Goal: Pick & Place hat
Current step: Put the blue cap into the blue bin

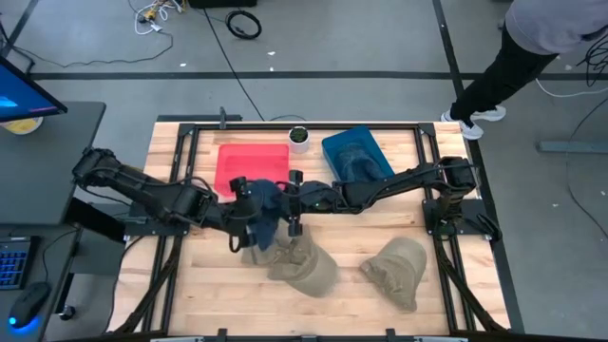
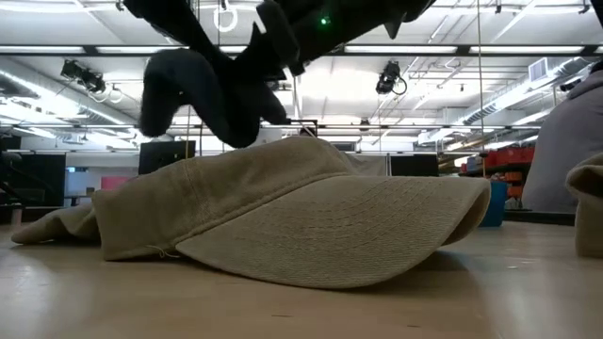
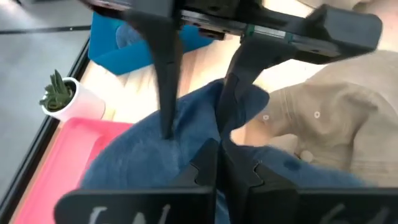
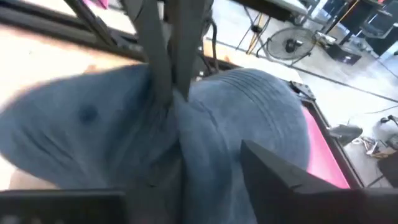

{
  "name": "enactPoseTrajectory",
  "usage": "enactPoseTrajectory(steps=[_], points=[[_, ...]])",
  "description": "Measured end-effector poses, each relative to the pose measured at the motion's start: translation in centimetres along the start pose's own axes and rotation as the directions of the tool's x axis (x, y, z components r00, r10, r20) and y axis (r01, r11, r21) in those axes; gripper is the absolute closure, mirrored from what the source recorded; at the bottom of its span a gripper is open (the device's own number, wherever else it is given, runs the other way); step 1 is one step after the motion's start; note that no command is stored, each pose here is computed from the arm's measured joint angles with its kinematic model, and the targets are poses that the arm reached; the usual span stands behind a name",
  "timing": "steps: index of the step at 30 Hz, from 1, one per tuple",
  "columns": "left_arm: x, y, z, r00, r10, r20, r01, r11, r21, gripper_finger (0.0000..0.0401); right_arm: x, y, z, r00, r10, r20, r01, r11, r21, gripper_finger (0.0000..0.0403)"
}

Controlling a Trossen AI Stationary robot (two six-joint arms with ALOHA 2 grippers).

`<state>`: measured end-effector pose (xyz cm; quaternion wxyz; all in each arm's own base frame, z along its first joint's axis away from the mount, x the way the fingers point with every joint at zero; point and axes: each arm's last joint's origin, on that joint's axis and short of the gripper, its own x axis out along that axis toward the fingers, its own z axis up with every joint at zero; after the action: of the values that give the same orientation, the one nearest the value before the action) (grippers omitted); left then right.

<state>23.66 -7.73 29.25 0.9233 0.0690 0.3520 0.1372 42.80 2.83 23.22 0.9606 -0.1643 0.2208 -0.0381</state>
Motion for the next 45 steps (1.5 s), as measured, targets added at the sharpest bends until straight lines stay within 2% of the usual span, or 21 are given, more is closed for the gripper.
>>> enactPoseTrajectory(steps=[5,6,13,16,20,24,26,28,32,35,40,43,45], points=[[0.1,0.4,-0.3,0.999,0.013,-0.039,-0.013,1.000,0.002,0.0358,0.0,0.1,-0.5,0.999,0.002,-0.042,-0.002,1.000,-0.014,0.0378],[0.2,0.4,-0.3,0.999,0.014,-0.040,-0.014,1.000,-0.005,0.0352,0.0,0.1,-0.7,0.998,0.006,-0.057,-0.007,1.000,-0.018,0.0390],[0.2,0.6,-0.3,0.999,0.023,-0.042,-0.024,0.999,-0.029,0.0310,-0.4,0.1,-1.5,0.982,-0.070,-0.177,0.072,0.997,0.006,0.0397],[0.2,0.6,-0.3,0.999,0.028,-0.042,-0.029,0.999,-0.030,0.0296,-2.0,-0.5,-0.5,0.964,-0.170,-0.205,0.175,0.985,0.004,0.0396],[0.2,0.6,-0.3,0.999,0.031,-0.043,-0.034,0.997,-0.064,0.0292,-6.1,-2.3,1.9,0.916,-0.343,-0.208,0.345,0.938,-0.028,0.0399],[0.2,0.6,-0.3,0.999,0.031,-0.044,-0.034,0.997,-0.074,0.0296,-11.6,-4.6,3.4,0.823,-0.511,-0.247,0.510,0.857,-0.072,0.0399],[0.2,0.6,-0.3,0.999,0.031,-0.045,-0.034,0.997,-0.073,0.0298,-14.5,-5.6,3.8,0.774,-0.575,-0.267,0.583,0.811,-0.056,0.0401],[0.2,0.6,-0.3,0.998,0.031,-0.046,-0.034,0.997,-0.072,0.0299,-17.3,-6.4,3.6,0.748,-0.605,-0.273,0.627,0.779,-0.008,0.0401],[0.2,0.7,-0.4,0.998,0.033,-0.052,-0.037,0.997,-0.063,0.0300,-21.2,-7.1,1.3,0.733,-0.611,-0.300,0.661,0.743,0.102,0.0401],[0.2,0.7,-0.4,0.998,0.036,-0.055,-0.039,0.998,-0.059,0.0300,-22.3,-6.8,-1.8,0.721,-0.619,-0.310,0.684,0.706,0.183,0.0402],[0.2,0.7,-0.4,0.998,0.039,-0.055,-0.042,0.997,-0.060,0.0300,-21.0,-6.2,-7.5,0.691,-0.654,-0.307,0.722,0.646,0.247,0.0402],[0.2,0.7,-0.4,0.998,0.040,-0.055,-0.043,0.997,-0.060,0.0300,-19.9,-6.0,-10.8,0.663,-0.671,-0.333,0.744,0.639,0.194,0.0402],[0.2,0.7,-0.4,0.998,0.039,-0.055,-0.043,0.997,-0.063,0.0300,-19.3,-5.9,-12.5,0.672,-0.655,-0.346,0.735,0.648,0.201,0.0403]])
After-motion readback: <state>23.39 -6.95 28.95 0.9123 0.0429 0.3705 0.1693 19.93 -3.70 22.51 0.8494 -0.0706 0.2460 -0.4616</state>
